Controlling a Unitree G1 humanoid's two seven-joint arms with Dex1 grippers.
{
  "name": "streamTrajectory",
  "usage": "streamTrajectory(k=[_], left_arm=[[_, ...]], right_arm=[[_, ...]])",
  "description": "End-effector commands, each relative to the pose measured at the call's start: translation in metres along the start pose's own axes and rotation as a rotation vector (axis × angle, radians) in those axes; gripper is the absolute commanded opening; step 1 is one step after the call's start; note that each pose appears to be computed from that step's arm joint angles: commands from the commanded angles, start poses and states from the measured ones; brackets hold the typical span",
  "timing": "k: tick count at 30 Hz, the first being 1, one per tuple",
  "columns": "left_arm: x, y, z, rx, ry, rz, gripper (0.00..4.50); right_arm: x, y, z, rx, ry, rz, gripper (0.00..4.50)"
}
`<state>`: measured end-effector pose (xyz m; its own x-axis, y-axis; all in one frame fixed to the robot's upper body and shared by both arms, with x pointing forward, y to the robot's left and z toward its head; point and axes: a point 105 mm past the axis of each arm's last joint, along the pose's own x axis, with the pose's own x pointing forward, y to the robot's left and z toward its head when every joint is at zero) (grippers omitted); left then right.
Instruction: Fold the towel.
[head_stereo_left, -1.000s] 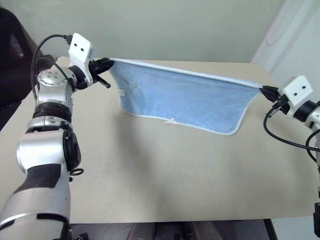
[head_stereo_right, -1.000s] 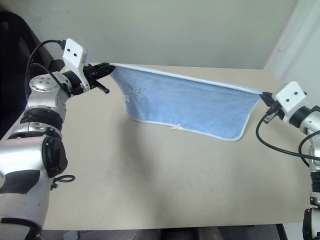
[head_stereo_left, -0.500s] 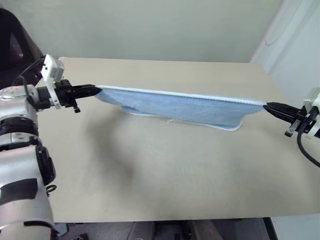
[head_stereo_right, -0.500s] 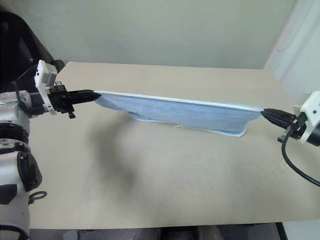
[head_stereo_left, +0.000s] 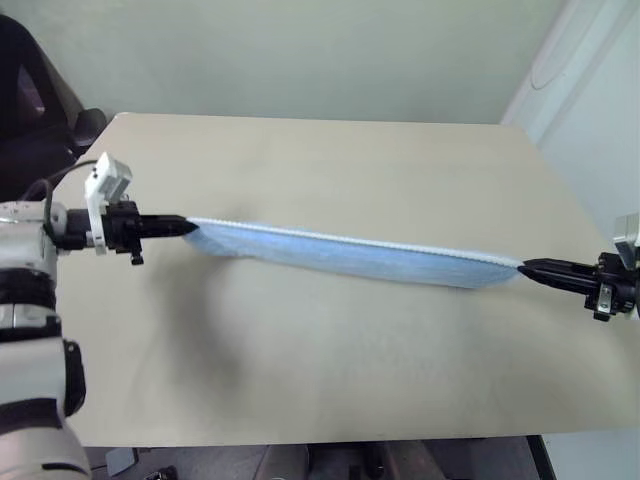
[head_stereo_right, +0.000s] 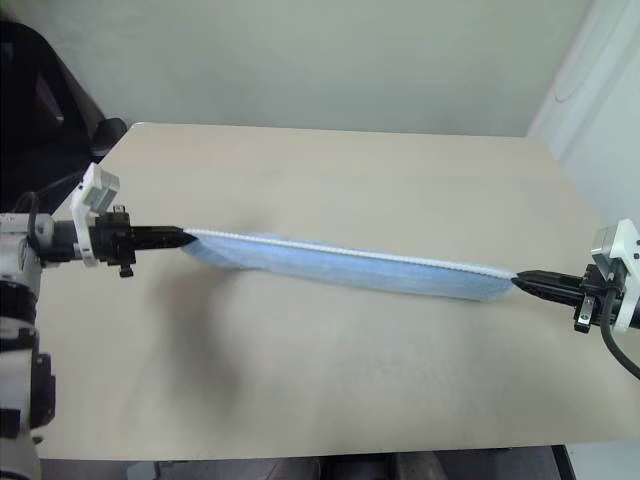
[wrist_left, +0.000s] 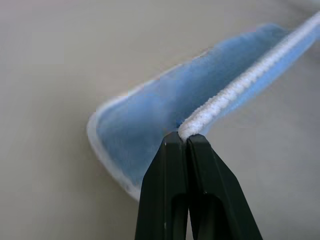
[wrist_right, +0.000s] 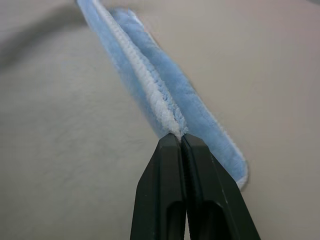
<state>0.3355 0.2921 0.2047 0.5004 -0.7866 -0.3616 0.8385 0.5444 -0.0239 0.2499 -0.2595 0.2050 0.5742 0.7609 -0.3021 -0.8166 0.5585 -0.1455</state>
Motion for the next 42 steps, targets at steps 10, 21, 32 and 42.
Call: streamTrajectory(k=[10,21,32,42], left_arm=[[-0.021,-0.042,-0.005,-0.011,0.033,-0.128,0.01],[0.003,-0.004,-0.010,0.016,0.047,0.093,0.01],[0.050,0.050,-0.012,0.147,0.114,0.345,0.01],[0.076,0.060,-0.013,0.208,0.135,0.420,0.01]], right_arm=[[-0.007,0.030,0.003,0.017,0.023,0.113,0.00],[0.013,0.012,-0.016,0.030,0.080,0.044,0.00],[0.043,-0.041,-0.043,-0.070,0.186,-0.105,0.00],[0.059,-0.070,-0.051,-0.108,0.201,-0.197,0.00]])
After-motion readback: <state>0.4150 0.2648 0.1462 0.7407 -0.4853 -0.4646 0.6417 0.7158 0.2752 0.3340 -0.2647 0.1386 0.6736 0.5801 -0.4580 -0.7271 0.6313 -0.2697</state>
